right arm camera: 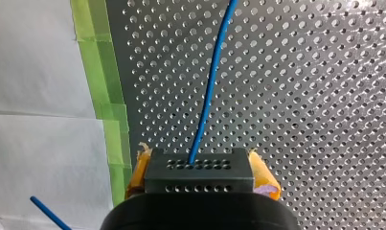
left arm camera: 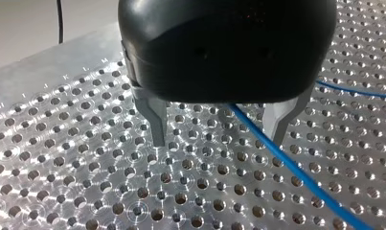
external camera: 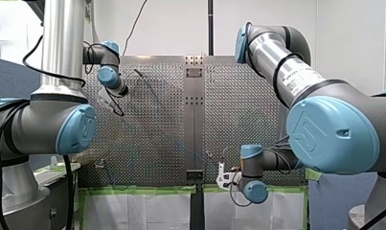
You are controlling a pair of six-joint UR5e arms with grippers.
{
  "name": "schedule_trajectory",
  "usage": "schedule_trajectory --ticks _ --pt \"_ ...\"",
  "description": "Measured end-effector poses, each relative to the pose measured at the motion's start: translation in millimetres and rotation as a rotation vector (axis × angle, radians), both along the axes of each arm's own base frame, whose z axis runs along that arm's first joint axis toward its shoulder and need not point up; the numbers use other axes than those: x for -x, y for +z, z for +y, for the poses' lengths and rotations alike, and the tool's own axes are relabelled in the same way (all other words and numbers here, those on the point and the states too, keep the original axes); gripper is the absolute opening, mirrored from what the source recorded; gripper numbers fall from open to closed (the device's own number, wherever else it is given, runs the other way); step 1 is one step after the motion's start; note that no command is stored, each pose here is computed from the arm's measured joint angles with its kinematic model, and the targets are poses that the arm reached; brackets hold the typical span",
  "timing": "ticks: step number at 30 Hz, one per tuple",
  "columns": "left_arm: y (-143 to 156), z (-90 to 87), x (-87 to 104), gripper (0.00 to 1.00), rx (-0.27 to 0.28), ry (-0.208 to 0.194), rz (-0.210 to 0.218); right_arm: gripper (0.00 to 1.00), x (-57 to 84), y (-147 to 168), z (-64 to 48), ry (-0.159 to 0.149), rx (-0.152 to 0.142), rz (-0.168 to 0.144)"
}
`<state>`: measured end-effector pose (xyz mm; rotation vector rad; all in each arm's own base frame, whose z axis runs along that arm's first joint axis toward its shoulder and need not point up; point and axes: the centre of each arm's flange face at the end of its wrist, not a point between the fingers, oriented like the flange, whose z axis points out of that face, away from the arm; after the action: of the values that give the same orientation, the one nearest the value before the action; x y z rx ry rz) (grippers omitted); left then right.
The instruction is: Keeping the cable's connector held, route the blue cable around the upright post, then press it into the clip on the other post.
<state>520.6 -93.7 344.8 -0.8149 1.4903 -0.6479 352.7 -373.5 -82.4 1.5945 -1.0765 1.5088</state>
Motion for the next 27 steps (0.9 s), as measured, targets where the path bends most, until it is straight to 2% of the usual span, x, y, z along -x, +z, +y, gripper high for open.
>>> schedule_trajectory --ticks 7,13,23,27 --pt "9 0.9 4.7 0.98 0.003 -0.002 -0.030 0.00 0.0 0 -0.1 0.001 0.000 0.000" --pt "17 -0.5 6.8 0.98 0.026 -0.018 -0.054 0.00 0.1 0 -0.3 0.000 0.001 -0.001" --pt "27 -4.6 14.5 0.98 0.030 -0.040 -0.067 0.00 0.0 0 -0.4 0.000 0.002 -0.001" --pt "32 -7.1 20.8 0.98 0.011 -0.046 -0.056 0.00 -0.1 0 -0.7 0.000 0.003 -0.002"
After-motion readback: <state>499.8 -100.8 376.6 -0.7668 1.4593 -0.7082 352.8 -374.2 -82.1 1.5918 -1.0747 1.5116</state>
